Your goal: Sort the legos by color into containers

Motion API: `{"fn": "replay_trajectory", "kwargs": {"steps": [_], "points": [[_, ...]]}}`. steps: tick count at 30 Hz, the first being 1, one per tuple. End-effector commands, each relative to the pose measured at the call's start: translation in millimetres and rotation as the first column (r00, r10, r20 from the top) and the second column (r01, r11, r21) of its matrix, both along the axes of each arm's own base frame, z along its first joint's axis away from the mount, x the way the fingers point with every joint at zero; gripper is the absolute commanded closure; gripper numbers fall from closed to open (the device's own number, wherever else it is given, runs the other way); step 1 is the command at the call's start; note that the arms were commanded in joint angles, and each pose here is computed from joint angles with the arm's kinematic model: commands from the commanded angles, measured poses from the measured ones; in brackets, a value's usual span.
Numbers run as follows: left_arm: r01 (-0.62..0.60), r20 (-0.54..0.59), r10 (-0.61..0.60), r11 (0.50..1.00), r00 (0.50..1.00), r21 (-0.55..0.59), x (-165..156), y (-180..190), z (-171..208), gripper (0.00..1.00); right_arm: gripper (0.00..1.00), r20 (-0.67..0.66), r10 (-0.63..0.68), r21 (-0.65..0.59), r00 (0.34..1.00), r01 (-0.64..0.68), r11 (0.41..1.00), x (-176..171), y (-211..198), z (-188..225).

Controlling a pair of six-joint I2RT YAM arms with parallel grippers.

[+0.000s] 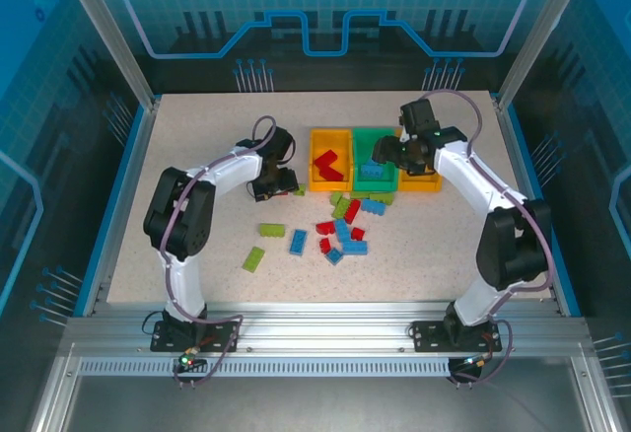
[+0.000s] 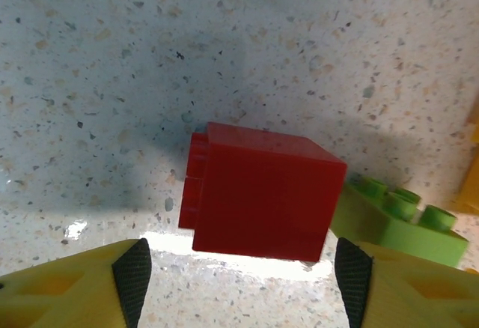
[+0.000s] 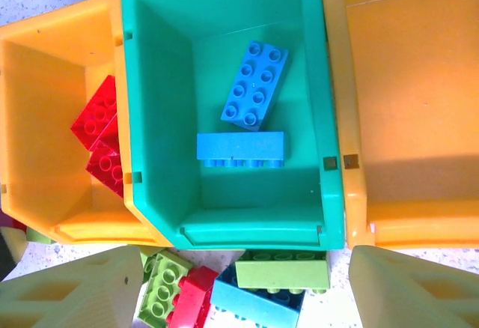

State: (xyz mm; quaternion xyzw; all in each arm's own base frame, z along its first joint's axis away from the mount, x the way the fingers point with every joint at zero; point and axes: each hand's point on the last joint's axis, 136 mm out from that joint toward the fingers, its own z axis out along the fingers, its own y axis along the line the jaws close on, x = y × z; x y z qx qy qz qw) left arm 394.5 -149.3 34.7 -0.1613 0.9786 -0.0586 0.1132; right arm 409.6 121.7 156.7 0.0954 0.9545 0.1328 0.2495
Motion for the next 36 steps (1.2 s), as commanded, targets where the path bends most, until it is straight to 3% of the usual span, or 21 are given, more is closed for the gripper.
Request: {"fn": "replay_trajectory", "kwargs": {"steps": [1, 9, 21, 29, 36], "points": [[0.008, 0.011, -0.007, 1.0, 1.0, -0.008, 11.6, 1.7, 3.3, 0.32, 0.25, 0.003, -0.007, -0.032, 1.0, 0.007, 0.999, -13.0, -11.6, 7.7], [0.019, 0.012, -0.019, 1.0, 1.0, -0.006, 20.9, 2.4, -2.5, 0.36, 0.24, -0.001, -0.028, -0.052, 1.0, 0.028, 0.998, -30.2, -26.4, 6.6], [0.015, -0.002, -0.015, 1.0, 1.0, -0.005, 15.0, 4.5, -7.2, 0.58, 0.24, -0.003, -0.08, -0.051, 0.997, 0.079, 0.996, -43.1, -51.4, 7.7], [0.026, 0.164, -0.021, 0.999, 0.986, -0.024, 38.1, -5.0, 62.9, 0.59, 0.24, -0.027, -0.083, -0.058, 0.996, 0.082, 0.995, -54.2, -54.8, -5.5], [0.104, 0.33, -0.087, 0.994, 0.94, -0.034, 58.2, -43.1, 130.0, 0.59, 0.24, -0.069, -0.085, -0.045, 0.994, 0.082, 0.996, -74.2, -55.1, -24.0]]}}
